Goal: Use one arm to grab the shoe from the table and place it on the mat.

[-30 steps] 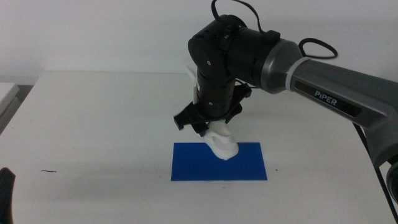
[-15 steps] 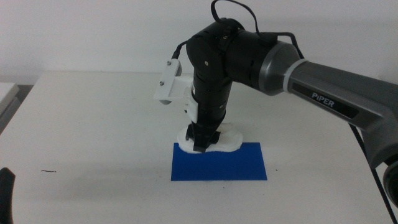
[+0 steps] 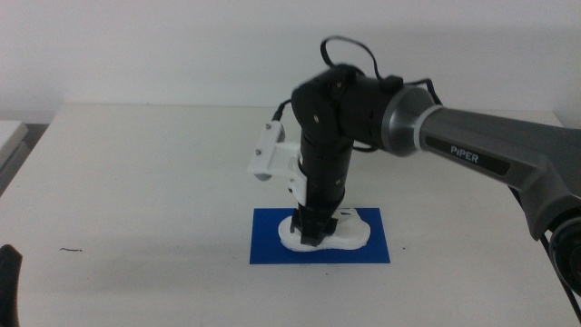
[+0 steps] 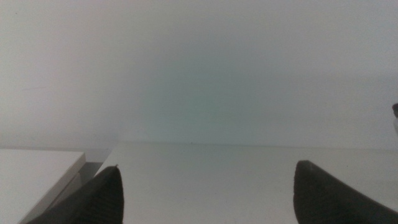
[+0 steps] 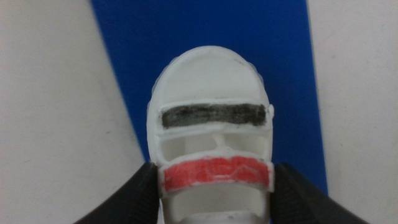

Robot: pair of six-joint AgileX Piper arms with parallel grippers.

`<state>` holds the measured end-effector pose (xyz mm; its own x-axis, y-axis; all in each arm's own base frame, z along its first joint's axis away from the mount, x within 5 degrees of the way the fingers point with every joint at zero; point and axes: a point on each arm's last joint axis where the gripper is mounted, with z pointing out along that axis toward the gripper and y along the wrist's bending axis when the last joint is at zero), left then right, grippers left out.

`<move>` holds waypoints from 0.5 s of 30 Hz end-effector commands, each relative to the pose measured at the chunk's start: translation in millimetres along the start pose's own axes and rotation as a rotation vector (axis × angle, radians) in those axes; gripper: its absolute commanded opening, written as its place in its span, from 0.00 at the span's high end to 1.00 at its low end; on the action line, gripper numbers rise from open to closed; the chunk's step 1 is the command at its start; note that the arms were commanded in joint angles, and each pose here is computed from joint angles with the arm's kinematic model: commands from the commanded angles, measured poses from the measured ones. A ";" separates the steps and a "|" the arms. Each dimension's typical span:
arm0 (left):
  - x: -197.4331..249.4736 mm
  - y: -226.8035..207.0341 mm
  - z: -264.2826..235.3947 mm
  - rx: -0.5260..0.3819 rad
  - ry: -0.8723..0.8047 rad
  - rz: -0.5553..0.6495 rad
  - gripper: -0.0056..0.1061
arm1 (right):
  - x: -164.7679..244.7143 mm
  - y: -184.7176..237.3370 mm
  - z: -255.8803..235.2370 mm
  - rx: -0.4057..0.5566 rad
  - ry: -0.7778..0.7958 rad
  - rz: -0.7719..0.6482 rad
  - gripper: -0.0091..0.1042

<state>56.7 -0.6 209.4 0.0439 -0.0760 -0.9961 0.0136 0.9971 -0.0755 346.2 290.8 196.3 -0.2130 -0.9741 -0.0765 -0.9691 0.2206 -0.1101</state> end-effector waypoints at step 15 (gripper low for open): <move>-1.3 -0.1 -0.3 0.001 -0.015 -0.001 0.11 | 8.1 -4.1 26.5 0.052 -0.062 -0.027 0.38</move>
<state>56.7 -0.6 209.4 0.0439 -0.0760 -0.9961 0.0136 0.9971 -0.0755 348.9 287.4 173.7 -0.1789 -0.9738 -0.1403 -0.9660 0.2009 -0.1627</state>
